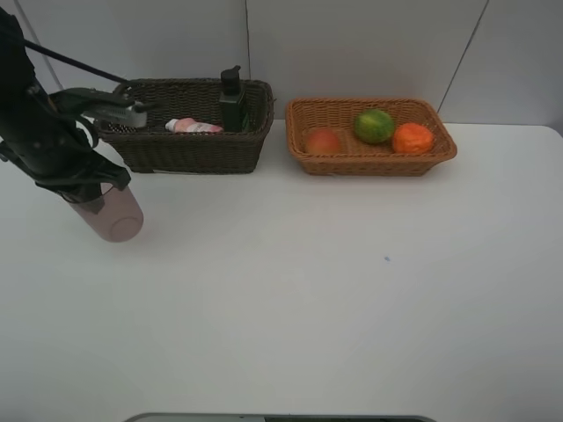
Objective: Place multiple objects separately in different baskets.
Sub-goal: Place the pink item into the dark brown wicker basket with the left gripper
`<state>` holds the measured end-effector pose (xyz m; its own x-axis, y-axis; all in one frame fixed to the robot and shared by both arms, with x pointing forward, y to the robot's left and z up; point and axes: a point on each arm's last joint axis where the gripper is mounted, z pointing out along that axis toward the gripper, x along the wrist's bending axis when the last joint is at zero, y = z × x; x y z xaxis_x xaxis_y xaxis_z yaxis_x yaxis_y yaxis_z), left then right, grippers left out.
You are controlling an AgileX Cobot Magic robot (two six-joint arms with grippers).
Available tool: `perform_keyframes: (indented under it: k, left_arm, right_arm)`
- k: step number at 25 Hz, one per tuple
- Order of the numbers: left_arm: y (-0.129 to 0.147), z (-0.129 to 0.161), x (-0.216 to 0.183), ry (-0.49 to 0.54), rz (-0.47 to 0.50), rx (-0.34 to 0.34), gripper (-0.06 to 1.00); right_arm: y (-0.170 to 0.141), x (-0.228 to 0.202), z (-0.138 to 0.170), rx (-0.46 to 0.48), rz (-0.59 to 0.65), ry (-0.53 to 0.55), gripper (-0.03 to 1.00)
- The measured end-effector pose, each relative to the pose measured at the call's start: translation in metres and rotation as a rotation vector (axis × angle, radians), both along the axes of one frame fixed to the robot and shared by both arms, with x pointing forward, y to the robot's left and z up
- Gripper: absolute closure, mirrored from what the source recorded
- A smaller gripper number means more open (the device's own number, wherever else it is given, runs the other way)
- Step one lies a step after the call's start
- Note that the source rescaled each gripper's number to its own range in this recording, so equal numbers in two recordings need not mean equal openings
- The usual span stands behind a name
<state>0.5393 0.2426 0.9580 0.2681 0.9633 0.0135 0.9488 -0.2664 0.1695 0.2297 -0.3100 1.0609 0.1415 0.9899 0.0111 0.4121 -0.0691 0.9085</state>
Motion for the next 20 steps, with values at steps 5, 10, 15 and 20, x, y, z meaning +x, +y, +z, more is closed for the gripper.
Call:
perform_keyframes:
  k: [5,10,15,20]
  left_arm:
    - [-0.004,0.049,0.023,-0.086,0.077,-0.034,0.94]
    - [-0.004,0.095,0.045,-0.218,0.172,-0.044,0.94]
    - [0.004,0.112,0.076,-0.265,0.266,-0.032,0.94]
    - [-0.001,0.103,0.114,-0.286,0.275,-0.031,0.94]
  right_arm:
    - [0.0,0.0,0.0,0.0,0.0,0.0,0.09]
    - [0.0,0.0,0.0,0.0,0.0,0.0,0.09]
    - [0.0,0.0,0.0,0.0,0.0,0.0,0.09]
    - [0.0,0.0,0.0,0.0,0.0,0.0,0.09]
